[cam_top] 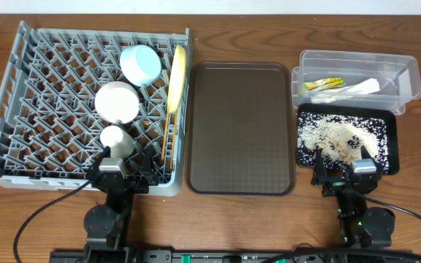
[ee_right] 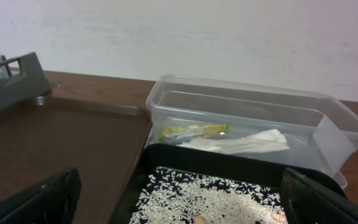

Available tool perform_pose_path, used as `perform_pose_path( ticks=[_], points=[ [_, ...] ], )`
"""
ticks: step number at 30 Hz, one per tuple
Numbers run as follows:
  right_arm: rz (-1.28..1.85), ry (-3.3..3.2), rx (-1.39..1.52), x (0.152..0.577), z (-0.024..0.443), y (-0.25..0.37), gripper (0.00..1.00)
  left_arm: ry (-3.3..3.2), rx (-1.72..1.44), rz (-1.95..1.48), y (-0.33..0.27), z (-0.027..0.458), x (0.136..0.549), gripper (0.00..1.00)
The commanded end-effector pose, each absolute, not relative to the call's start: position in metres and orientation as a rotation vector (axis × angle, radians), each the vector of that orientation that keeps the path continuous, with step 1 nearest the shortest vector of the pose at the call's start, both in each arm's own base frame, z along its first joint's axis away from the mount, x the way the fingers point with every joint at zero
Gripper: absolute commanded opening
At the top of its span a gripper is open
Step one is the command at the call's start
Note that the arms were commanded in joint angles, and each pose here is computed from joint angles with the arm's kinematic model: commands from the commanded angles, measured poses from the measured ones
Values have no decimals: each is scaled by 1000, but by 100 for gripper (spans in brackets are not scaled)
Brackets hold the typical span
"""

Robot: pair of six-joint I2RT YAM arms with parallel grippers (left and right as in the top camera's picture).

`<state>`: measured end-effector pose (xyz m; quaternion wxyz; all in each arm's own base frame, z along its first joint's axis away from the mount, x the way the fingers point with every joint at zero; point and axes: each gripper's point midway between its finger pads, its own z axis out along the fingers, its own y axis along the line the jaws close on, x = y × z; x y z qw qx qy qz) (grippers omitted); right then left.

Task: Sort waste into correct bins and load items into the dishwasher

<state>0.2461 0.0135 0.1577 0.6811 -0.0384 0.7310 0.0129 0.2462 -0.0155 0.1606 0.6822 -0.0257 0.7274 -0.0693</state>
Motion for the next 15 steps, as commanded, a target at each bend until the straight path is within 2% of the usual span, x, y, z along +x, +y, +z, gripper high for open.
perform_pose_path(
  ticks=[1, 15],
  points=[
    [17, 1639, -93, 246, 158, 12, 99, 1707, -36, -141, -16, 142, 244, 100],
    [17, 1639, -93, 246, 158, 12, 99, 1721, -36, -140, -16, 138, 244, 99]
  ],
)
